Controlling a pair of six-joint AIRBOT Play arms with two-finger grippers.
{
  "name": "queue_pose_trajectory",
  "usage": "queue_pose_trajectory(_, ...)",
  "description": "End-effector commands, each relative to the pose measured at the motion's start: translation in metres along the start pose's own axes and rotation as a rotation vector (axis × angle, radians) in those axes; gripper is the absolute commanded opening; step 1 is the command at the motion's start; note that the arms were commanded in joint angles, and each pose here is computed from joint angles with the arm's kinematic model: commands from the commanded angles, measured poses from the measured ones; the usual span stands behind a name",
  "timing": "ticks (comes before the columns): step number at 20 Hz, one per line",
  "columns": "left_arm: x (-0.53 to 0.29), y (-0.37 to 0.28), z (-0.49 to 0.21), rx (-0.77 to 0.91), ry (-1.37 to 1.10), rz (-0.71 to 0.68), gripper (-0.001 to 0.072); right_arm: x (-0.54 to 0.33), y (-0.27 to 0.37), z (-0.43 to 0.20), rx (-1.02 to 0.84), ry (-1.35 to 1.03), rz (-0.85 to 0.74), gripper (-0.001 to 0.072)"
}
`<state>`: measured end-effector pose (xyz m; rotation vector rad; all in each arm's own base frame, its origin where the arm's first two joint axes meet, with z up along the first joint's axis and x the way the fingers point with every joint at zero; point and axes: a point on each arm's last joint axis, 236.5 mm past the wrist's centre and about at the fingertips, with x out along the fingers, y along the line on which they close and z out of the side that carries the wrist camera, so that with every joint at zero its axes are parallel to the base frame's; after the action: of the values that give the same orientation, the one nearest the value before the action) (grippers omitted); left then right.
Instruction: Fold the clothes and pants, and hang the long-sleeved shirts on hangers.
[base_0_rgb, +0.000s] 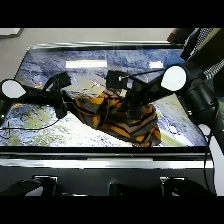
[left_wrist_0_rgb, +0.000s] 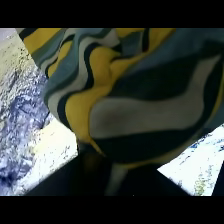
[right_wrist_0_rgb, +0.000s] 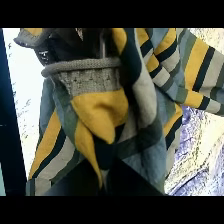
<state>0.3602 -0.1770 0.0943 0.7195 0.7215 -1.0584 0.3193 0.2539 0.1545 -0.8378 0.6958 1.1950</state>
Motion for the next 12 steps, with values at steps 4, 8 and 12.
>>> queue_pose_trajectory(4,0.001,0.008,0.006,0.001,-0.03,0.027,0.0019,-0.001,0.001,-0.003,0.031,0.013,0.0,0.02)
queue_pose_trajectory(8,-0.007,0.008,0.01,0.01,-0.041,0.044,0.0018,-0.029,-0.011,-0.011,0.03,0.046,-0.114,0.0328)
queue_pose_trajectory(12,-0.021,0.006,0.017,0.028,-0.061,0.073,0.0018,-0.095,-0.029,-0.025,0.102,0.021,-0.309,0.0427)
